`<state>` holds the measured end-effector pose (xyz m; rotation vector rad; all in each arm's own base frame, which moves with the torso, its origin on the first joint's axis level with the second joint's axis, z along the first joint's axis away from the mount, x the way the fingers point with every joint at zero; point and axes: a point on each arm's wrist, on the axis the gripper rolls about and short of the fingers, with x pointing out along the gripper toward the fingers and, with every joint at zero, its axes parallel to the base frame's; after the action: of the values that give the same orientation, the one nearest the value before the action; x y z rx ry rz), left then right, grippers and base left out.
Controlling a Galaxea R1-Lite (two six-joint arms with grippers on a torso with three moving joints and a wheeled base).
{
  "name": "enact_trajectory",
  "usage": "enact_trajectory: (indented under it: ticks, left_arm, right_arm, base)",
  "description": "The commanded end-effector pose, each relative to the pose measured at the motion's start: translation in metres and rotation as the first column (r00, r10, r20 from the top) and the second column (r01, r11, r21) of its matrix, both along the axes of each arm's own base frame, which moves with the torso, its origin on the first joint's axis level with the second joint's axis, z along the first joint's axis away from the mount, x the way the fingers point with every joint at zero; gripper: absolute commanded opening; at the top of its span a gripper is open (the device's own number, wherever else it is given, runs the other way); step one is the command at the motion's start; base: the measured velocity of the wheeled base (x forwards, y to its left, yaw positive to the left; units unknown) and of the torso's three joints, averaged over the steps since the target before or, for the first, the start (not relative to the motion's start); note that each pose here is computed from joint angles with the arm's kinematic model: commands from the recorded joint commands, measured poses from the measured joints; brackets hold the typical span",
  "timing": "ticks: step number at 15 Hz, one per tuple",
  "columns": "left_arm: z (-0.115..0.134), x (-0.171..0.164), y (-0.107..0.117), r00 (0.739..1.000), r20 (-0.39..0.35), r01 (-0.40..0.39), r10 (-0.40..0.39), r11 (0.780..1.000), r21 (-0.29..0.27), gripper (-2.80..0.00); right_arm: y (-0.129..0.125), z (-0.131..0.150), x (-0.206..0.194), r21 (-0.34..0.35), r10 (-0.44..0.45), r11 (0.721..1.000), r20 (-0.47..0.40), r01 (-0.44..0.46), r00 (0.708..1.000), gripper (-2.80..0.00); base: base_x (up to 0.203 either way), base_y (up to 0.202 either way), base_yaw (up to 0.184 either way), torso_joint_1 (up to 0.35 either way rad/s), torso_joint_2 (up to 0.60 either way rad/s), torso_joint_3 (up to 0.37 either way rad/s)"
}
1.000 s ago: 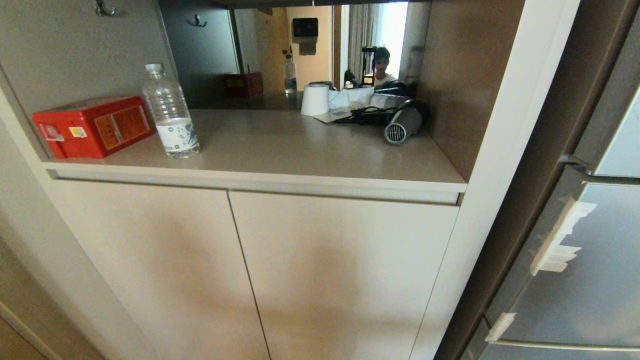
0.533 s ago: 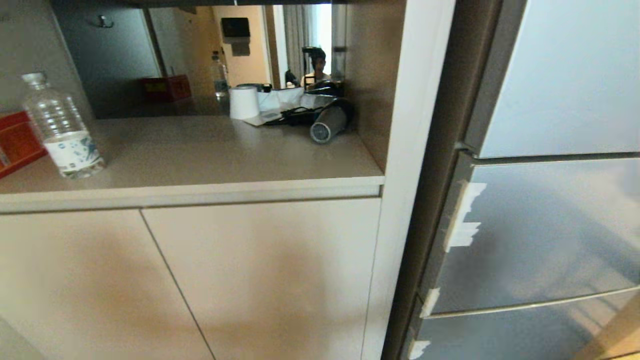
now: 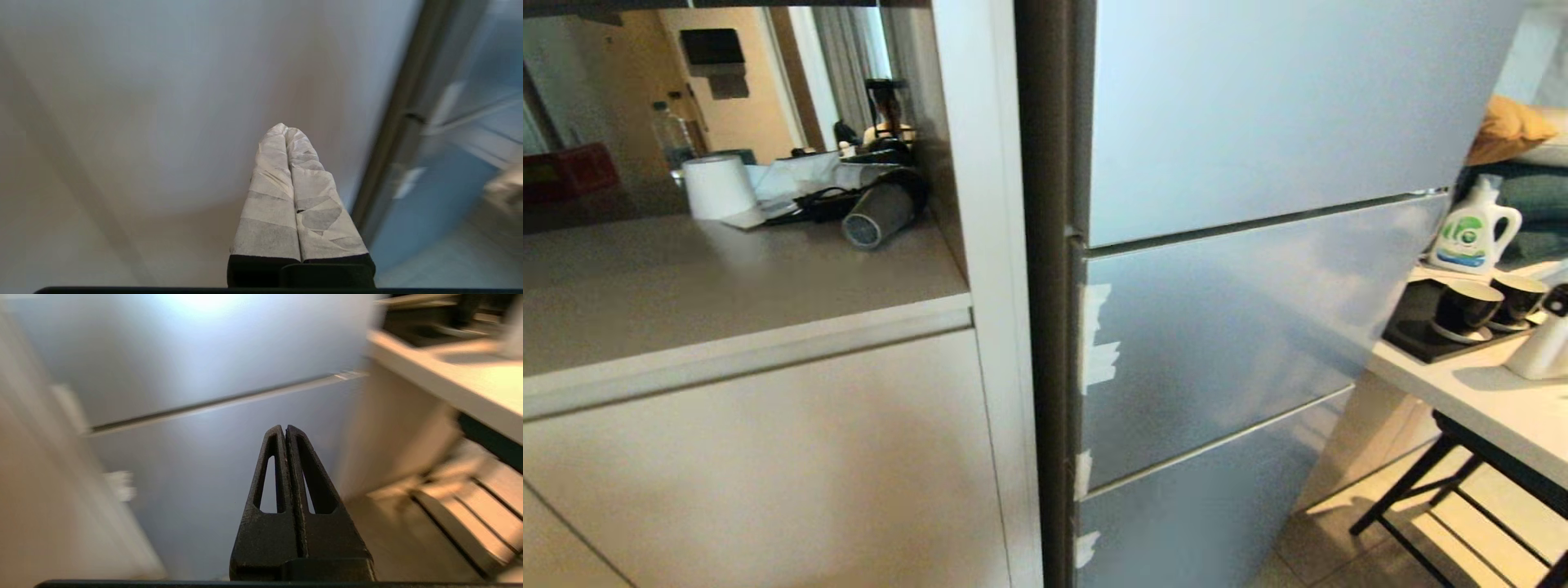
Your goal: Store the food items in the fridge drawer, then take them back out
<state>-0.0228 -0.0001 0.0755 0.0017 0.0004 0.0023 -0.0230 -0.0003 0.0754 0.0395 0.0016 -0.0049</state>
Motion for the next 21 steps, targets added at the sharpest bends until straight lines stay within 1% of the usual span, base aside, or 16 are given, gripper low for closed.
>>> enact_trajectory:
  ticks: [1, 14, 15, 21]
  left_arm:
    - [0.0, 0.0, 0.0, 1.0, 0.0, 0.001, -0.001, 1.0, 0.0, -2.8]
    - [0.0, 0.0, 0.0, 1.0, 0.0, -0.001, 0.001, 1.0, 0.001, -2.8]
    - [0.0, 0.0, 0.0, 1.0, 0.0, -0.001, 0.001, 1.0, 0.001, -2.8]
    - [0.0001, 0.0, 0.0, 1.0, 0.002, -0.001, 0.001, 1.0, -0.003, -2.8]
  right_arm:
    - [0.0, 0.0, 0.0001, -0.001, 0.0, 1.0, -0.001, 0.0, 1.0, -2.8]
    - [0.0, 0.0, 0.0001, 0.002, 0.0, 1.0, -0.001, 0.0, 1.0, -2.8]
    - [0.0, 0.0, 0.0001, 0.002, 0.0, 1.0, -0.001, 0.0, 1.0, -2.8]
    - [0.0, 0.0, 0.0001, 0.002, 0.0, 1.0, -0.001, 0.0, 1.0, -2.8]
  base:
    - [0.001, 0.008, -0.176, 0.005, 0.0, 0.006]
    - [0.0, 0.007, -0.171, 0.002, 0.0, 0.003]
    - [0.0, 0.003, -0.091, 0.006, 0.0, 0.005]
    - [0.0, 0.0, 0.0, 0.0, 0.0, 0.0]
